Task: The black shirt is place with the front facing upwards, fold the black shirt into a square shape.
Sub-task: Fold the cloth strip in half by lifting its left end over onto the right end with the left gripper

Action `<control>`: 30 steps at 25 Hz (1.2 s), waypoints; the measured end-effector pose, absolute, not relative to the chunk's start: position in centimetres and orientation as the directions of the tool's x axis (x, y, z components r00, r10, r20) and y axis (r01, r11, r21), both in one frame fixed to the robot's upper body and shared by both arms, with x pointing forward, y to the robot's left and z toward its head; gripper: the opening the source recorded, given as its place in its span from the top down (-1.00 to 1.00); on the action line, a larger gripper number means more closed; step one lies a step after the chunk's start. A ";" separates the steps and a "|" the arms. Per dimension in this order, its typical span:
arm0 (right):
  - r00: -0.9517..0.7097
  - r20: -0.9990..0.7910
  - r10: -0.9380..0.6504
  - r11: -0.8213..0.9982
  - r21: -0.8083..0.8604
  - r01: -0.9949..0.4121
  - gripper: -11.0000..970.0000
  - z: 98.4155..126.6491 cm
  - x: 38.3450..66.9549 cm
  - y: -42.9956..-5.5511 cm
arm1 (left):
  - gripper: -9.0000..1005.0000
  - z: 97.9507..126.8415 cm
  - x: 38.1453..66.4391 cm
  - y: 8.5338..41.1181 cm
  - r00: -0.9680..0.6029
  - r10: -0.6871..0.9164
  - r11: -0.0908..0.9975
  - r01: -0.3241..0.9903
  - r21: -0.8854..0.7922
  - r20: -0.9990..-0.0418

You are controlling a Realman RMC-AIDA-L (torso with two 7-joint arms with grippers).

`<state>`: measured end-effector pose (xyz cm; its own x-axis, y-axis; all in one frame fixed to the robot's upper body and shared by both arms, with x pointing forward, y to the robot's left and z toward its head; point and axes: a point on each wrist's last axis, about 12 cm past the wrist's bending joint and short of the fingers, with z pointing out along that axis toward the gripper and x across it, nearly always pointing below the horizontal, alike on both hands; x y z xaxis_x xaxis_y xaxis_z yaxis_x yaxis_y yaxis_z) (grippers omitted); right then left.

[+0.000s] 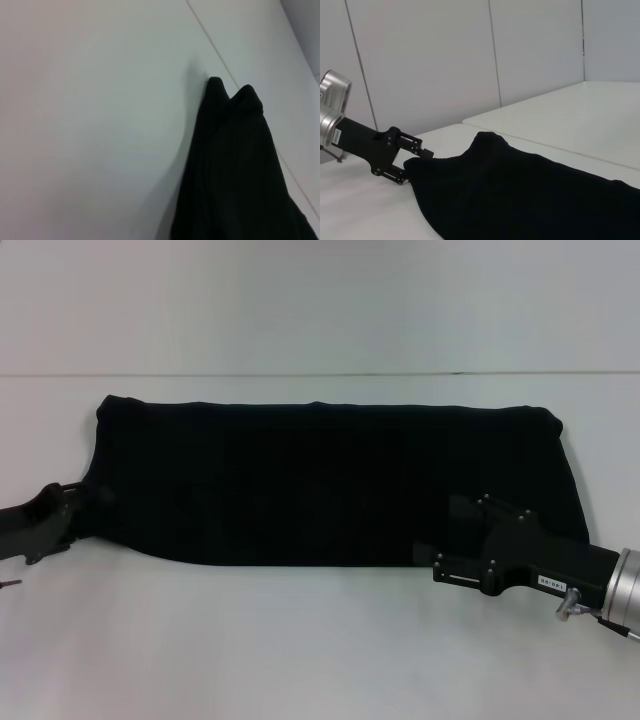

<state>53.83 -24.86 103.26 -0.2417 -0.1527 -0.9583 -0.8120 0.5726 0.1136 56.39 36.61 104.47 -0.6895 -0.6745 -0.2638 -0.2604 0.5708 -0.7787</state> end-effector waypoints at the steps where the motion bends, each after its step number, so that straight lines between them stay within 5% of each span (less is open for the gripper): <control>1: -0.242 -0.958 -0.154 0.574 0.113 -0.811 -0.92 103.2 53.8 -24.9 | -0.50 104.5 56.5 36.6 -0.693 -0.668 0.579 -0.257 -0.774 -0.270; 20: -0.241 -0.951 -0.195 0.537 0.101 -0.837 -0.92 103.0 53.6 -24.5 | 0.87 104.9 56.8 37.9 -0.651 -0.675 0.623 -0.252 -0.740 -0.347; 30: -0.255 -0.951 -0.173 0.561 0.117 -0.819 -0.92 102.8 53.2 -25.1 | 0.89 107.5 57.2 43.3 -0.494 -0.750 0.620 -0.293 -0.728 -0.440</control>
<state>53.24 -25.06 102.84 -0.2546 -0.1728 -0.9515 -0.8195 0.5609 0.1174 57.24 43.25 107.51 -0.4938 -0.7498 -0.4404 -0.2931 0.6204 -0.7275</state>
